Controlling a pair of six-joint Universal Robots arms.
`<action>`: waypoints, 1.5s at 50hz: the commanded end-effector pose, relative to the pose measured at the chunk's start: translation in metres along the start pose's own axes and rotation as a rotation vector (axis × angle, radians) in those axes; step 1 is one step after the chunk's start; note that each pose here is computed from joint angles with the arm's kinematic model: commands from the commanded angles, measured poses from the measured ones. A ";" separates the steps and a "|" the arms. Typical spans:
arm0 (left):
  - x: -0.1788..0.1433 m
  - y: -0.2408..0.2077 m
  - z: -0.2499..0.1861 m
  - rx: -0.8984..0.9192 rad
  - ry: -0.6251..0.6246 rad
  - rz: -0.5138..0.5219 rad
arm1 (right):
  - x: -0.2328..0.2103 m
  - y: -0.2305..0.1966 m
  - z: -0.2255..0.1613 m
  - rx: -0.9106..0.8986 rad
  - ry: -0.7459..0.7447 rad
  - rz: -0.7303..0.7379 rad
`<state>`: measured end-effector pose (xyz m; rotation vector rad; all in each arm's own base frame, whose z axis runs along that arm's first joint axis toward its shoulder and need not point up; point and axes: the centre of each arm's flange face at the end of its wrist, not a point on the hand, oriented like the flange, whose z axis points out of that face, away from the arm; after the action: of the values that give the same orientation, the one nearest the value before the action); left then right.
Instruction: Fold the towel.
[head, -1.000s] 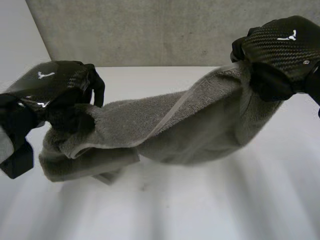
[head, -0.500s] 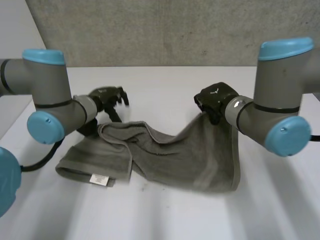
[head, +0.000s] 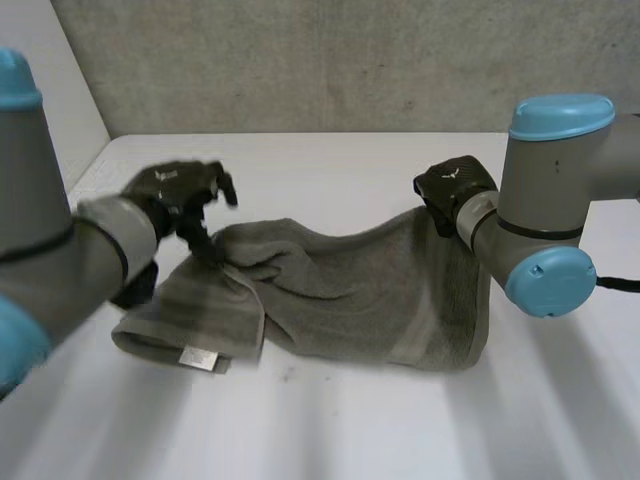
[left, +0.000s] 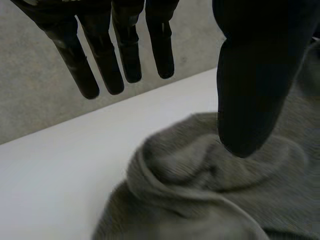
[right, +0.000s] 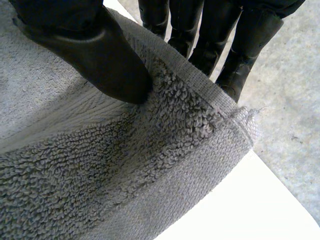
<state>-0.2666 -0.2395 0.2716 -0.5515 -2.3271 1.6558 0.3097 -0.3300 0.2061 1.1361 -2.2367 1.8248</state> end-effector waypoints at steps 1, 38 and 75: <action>0.022 0.033 -0.040 -0.046 -0.131 0.019 | -0.003 0.006 -0.001 -0.016 -0.010 -0.001; 0.055 0.116 0.030 -0.233 -0.219 -0.086 | -0.020 0.028 -0.003 -0.037 -0.032 -0.010; 0.042 0.090 0.061 -0.125 -0.342 -0.084 | -0.026 0.037 -0.003 -0.048 -0.049 -0.046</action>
<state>-0.3161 -0.2440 0.1617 -0.1960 -2.6634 1.6771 0.3072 -0.3140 0.1657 1.2169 -2.2509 1.7415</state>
